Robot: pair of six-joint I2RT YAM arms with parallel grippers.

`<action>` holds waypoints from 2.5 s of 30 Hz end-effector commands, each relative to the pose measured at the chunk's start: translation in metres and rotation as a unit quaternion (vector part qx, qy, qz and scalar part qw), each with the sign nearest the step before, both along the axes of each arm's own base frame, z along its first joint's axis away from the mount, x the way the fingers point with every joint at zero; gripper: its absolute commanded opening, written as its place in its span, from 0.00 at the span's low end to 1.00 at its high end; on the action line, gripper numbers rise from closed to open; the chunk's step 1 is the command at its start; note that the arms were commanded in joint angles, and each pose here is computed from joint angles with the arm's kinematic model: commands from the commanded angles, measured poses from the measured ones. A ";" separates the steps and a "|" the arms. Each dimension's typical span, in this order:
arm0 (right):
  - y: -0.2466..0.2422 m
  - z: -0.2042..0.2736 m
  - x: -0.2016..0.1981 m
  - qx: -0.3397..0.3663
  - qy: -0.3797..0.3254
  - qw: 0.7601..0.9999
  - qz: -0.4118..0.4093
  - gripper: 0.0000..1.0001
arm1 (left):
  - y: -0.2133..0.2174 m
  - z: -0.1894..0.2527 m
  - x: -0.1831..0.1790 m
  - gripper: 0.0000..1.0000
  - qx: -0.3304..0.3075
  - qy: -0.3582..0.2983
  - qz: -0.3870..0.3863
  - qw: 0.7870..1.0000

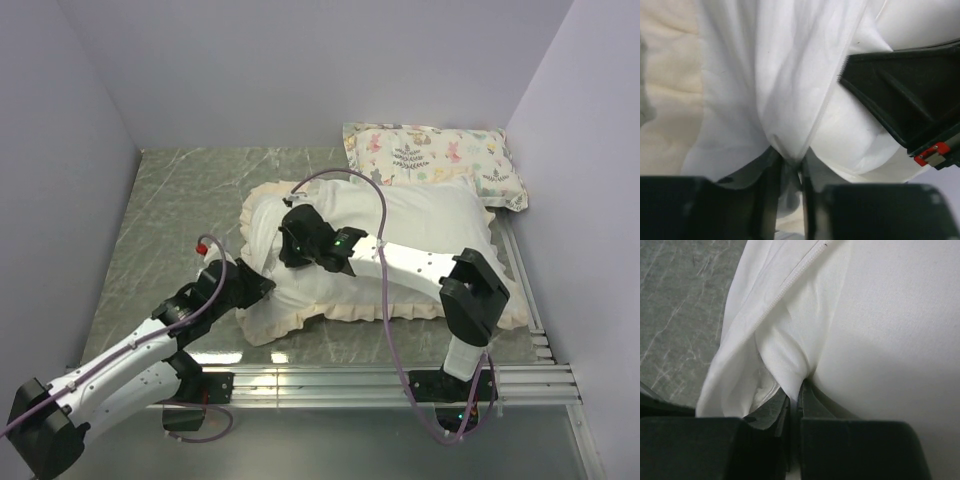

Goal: Remove the pillowcase from the pillow

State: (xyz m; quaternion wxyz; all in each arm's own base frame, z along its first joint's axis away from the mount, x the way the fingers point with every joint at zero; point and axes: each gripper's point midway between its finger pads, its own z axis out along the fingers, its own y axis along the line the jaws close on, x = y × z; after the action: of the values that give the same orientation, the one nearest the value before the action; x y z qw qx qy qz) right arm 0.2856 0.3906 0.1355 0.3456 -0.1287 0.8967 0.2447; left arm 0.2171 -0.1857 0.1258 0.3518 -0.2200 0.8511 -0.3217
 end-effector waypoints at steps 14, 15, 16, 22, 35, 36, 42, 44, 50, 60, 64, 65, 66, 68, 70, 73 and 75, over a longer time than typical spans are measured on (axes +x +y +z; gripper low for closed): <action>-0.043 0.083 0.087 -0.004 -0.090 0.990 -0.112 0.00 | 0.026 -0.061 -0.061 0.11 -0.016 0.060 -0.012 0.998; -0.045 0.085 0.089 -0.003 -0.092 0.989 -0.114 0.00 | 0.026 -0.061 -0.063 0.21 -0.016 0.060 -0.014 0.998; -0.048 0.085 0.090 -0.005 -0.092 0.989 -0.114 0.00 | 0.028 -0.061 -0.063 0.24 -0.016 0.059 -0.012 0.998; -0.057 0.079 0.094 0.001 -0.086 0.989 -0.118 0.00 | 0.029 -0.055 -0.064 0.21 -0.026 0.049 -0.011 0.998; -0.048 0.084 0.010 0.098 -0.063 0.993 0.008 0.00 | 0.018 0.002 -0.020 0.48 -0.052 -0.046 0.025 0.997; -0.047 0.081 0.000 0.101 -0.063 0.993 0.016 0.00 | 0.019 0.010 -0.016 0.52 -0.049 -0.056 0.029 0.997; -0.050 0.076 -0.043 0.119 -0.076 0.989 0.036 0.00 | -0.008 0.066 0.006 0.77 -0.046 -0.133 -0.023 0.990; -0.055 0.075 -0.044 0.115 -0.078 0.990 0.030 0.00 | -0.019 0.072 0.006 0.79 -0.049 -0.150 -0.053 0.986; -0.058 0.082 -0.041 0.106 -0.087 0.990 0.027 0.00 | -0.042 0.068 0.006 0.81 -0.043 -0.155 -0.114 0.980; -0.059 0.083 -0.045 0.098 -0.087 0.991 0.032 0.00 | -0.033 0.043 0.023 0.48 0.010 -0.133 -0.072 0.989; -0.061 0.085 -0.058 0.100 -0.090 0.990 0.042 0.00 | -0.013 0.026 0.041 0.13 0.065 -0.105 -0.003 0.992; -0.061 0.090 -0.064 0.108 -0.093 0.989 0.046 0.00 | -0.006 0.027 0.048 0.06 0.075 -0.108 0.019 0.991; -0.063 0.089 -0.067 0.109 -0.092 0.989 0.046 0.00 | -0.005 0.032 0.052 0.00 0.075 -0.113 0.028 0.990; -0.067 0.086 -0.072 0.107 -0.090 0.989 0.047 0.00 | 0.001 0.033 0.061 0.00 0.083 -0.109 0.053 0.989; -0.069 0.080 -0.080 0.110 -0.087 0.989 0.057 0.00 | 0.018 0.035 0.073 0.01 0.104 -0.099 0.097 0.985; -0.070 0.081 -0.101 0.139 -0.082 0.983 0.088 0.00 | 0.041 0.039 0.096 0.01 0.085 -0.097 0.136 0.982; -0.074 0.079 -0.115 0.153 -0.081 0.979 0.106 0.00 | 0.060 0.038 0.109 0.00 0.082 -0.092 0.166 0.978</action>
State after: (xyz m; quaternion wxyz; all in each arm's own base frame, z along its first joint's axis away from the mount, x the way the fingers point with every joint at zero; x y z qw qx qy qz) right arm 0.1997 0.3107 0.1937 0.4092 -0.1650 0.8313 0.3380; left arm 0.2918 -0.1673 0.1420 0.4391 -0.2299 0.8328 -0.2465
